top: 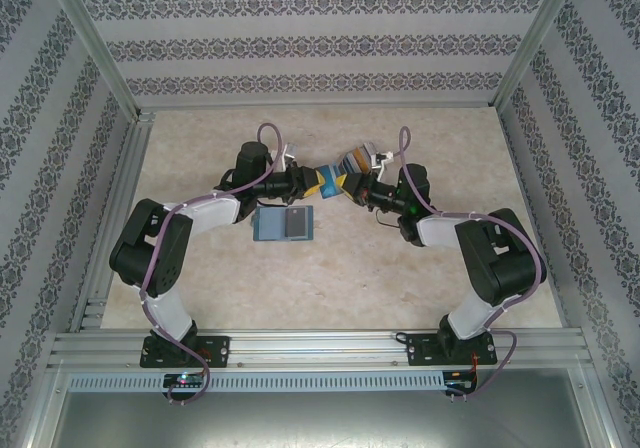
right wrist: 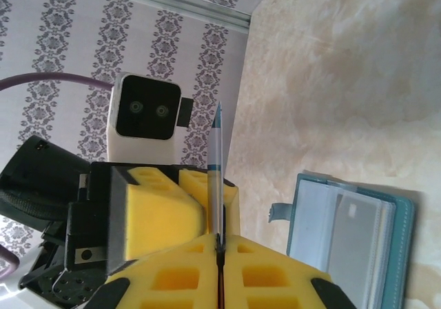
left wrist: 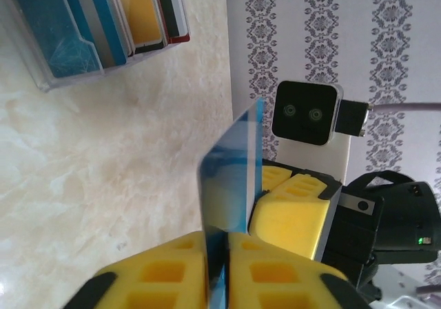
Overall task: Put the credit cards into the card holder
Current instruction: Pick up the credit card from the storage box, then insert the credit card into the card slot.
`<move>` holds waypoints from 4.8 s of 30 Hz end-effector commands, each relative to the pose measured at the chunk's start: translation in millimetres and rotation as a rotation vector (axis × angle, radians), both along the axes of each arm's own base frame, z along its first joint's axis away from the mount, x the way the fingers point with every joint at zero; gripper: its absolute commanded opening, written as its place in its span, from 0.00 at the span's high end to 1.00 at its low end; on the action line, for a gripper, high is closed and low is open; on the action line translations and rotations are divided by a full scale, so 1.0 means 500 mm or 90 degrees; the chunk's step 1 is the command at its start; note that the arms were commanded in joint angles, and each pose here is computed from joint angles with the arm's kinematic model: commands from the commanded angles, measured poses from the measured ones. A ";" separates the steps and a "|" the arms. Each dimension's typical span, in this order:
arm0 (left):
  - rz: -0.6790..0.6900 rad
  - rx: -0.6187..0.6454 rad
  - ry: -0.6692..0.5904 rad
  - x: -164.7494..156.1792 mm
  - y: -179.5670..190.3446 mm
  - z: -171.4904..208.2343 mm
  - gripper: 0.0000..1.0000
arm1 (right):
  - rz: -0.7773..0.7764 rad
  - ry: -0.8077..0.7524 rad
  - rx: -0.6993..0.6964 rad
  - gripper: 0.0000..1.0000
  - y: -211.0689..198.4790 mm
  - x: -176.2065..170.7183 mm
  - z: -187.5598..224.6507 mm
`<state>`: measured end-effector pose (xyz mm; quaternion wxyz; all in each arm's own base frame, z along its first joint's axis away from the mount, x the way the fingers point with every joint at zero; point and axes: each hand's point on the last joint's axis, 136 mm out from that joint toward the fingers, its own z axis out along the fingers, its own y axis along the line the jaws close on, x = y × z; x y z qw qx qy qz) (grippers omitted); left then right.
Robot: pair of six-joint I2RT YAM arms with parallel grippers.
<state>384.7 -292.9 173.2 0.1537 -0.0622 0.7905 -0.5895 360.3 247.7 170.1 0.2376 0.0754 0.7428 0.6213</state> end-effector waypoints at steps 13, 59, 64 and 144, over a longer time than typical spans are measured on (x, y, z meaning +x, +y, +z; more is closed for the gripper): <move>0.030 0.062 -0.023 -0.005 0.030 0.011 1.00 | 0.031 -0.003 -0.023 0.79 0.030 -0.018 -0.031; -0.046 0.364 0.004 -0.153 0.260 -0.144 1.00 | 0.095 0.117 -0.247 0.52 0.119 -0.201 -0.264; -0.063 0.355 -0.048 -0.125 0.248 -0.152 1.00 | 0.125 0.122 -0.243 0.52 0.126 -0.209 -0.263; -0.100 0.245 0.075 -0.095 0.242 -0.265 1.00 | 0.128 0.206 -0.213 0.53 0.084 -0.144 -0.315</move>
